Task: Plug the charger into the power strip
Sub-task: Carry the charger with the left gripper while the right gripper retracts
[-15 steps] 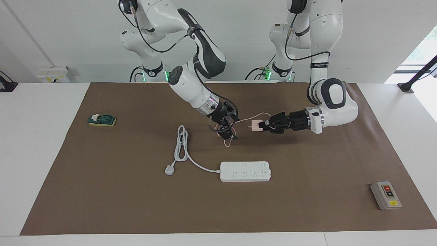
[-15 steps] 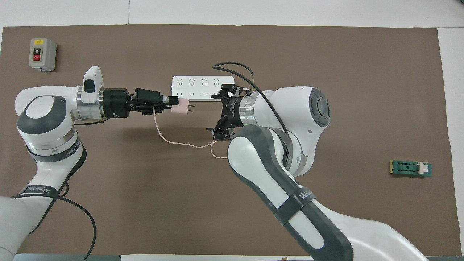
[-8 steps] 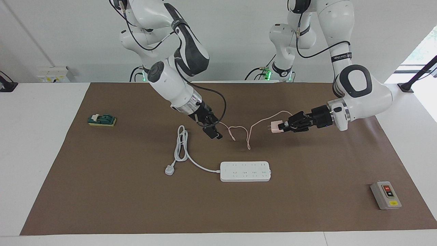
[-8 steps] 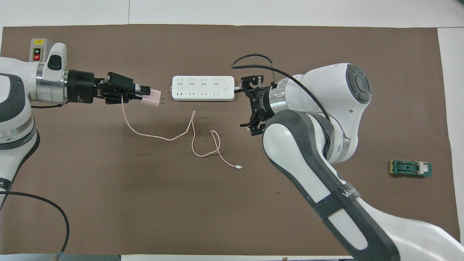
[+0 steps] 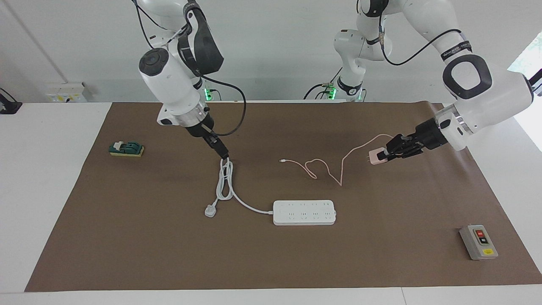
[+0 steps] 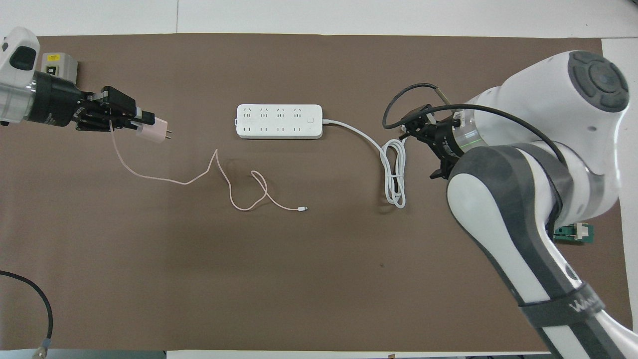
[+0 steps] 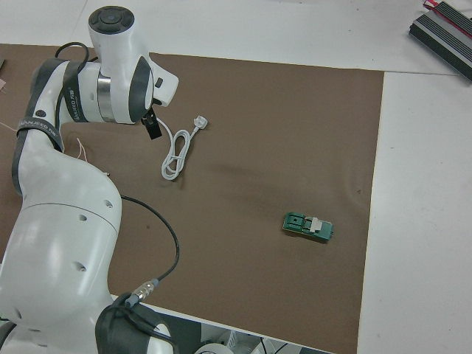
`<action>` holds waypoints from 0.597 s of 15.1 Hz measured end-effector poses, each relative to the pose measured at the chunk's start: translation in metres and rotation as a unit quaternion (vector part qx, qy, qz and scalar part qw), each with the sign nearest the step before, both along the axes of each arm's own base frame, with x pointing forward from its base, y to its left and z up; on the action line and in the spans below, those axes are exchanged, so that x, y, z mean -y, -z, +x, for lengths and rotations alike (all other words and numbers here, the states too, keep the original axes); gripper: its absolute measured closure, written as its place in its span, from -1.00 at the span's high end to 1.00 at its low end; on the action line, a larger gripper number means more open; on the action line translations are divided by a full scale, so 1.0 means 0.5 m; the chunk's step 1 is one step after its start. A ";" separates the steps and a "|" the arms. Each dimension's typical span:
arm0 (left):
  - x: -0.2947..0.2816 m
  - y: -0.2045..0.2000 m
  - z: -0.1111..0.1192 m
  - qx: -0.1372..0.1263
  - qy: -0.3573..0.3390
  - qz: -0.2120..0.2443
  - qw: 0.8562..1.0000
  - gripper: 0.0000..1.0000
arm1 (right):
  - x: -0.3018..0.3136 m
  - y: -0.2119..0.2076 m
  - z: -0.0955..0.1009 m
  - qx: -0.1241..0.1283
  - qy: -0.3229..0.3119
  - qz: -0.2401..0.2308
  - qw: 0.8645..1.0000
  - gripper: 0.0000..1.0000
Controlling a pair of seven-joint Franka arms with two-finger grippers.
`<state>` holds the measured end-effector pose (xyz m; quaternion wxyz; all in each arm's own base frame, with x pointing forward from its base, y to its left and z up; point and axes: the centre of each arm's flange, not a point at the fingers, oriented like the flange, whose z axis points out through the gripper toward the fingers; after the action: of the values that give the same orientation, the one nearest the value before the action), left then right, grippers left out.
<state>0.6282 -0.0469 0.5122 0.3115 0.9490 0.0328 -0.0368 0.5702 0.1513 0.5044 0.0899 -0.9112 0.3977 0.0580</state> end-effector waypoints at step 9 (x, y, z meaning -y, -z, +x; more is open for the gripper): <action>-0.005 -0.029 0.004 0.007 0.004 0.058 0.998 -0.37 | 0.227 -0.180 -0.079 0.022 -0.261 -0.086 0.961 1.00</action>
<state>0.6303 -0.0443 0.5265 0.2558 0.9658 0.0294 -0.0295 0.5305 0.0377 0.5943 0.0019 -0.9887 0.1479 0.0246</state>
